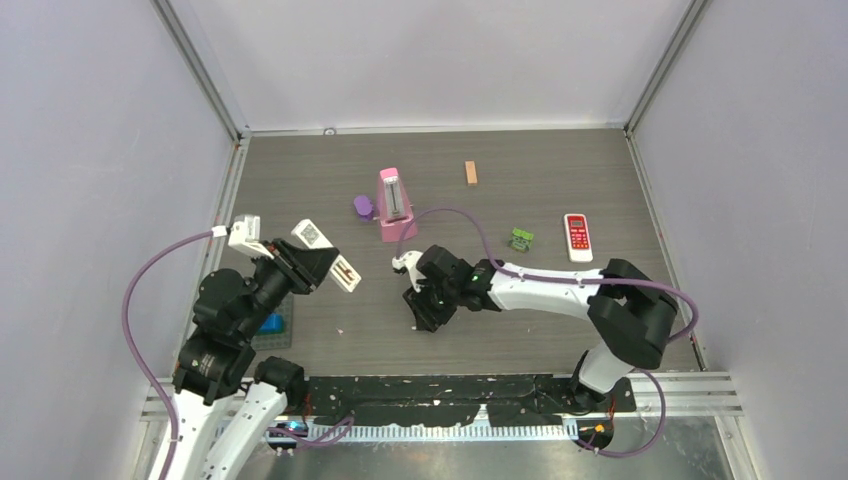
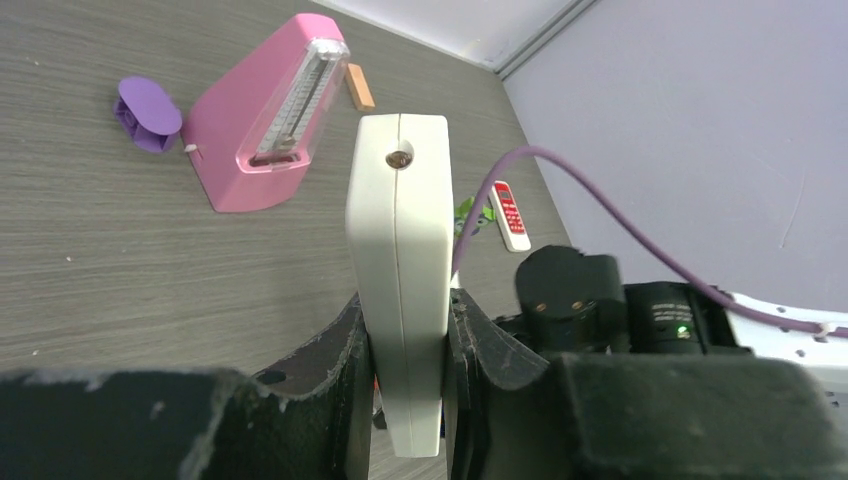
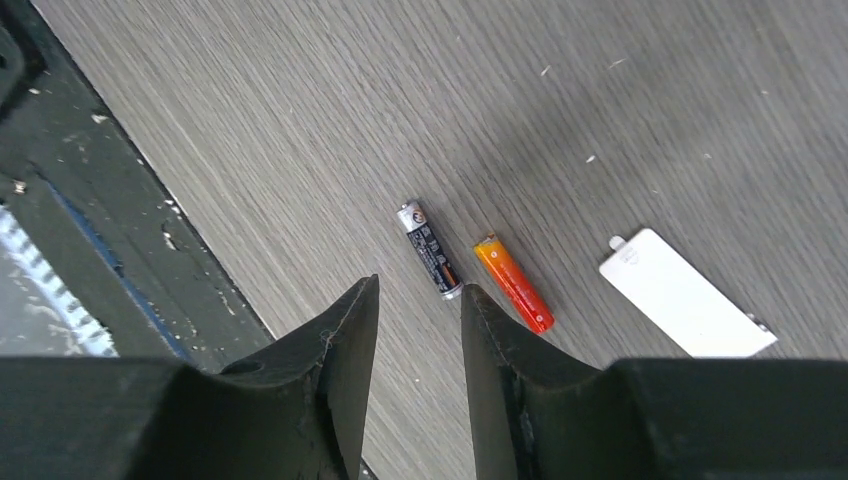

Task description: Load the batteries into the remote control

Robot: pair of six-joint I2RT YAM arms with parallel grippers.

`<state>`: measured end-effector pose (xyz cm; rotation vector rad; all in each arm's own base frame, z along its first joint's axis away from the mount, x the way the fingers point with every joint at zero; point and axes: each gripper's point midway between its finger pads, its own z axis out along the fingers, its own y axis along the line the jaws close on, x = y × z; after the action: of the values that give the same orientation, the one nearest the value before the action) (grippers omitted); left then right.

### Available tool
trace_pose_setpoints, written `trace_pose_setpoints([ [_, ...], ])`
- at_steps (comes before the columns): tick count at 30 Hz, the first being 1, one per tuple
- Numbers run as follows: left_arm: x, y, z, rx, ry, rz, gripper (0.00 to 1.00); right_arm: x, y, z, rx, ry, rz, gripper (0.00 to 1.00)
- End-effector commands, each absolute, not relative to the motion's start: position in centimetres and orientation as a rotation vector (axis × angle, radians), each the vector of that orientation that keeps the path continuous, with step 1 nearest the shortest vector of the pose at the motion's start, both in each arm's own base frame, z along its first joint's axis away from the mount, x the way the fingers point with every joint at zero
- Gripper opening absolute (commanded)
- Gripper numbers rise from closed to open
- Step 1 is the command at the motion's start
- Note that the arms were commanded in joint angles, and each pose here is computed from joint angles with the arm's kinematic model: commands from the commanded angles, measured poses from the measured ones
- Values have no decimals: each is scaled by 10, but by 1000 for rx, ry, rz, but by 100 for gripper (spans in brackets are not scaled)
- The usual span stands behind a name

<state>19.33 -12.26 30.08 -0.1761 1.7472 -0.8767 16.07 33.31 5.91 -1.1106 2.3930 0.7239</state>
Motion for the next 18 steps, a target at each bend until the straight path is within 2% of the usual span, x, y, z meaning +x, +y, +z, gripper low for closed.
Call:
trace_pose_setpoints([
  [1,190,-114,326,-179,1673,-847,0,167,352,65,-1183,2306,661,41],
  [12,189,-113,333,-184,1660,-851,0,162,367,39,-1268,2304,552,42],
  [18,190,-111,334,-185,1655,-841,0,172,362,33,-1260,2299,445,34],
])
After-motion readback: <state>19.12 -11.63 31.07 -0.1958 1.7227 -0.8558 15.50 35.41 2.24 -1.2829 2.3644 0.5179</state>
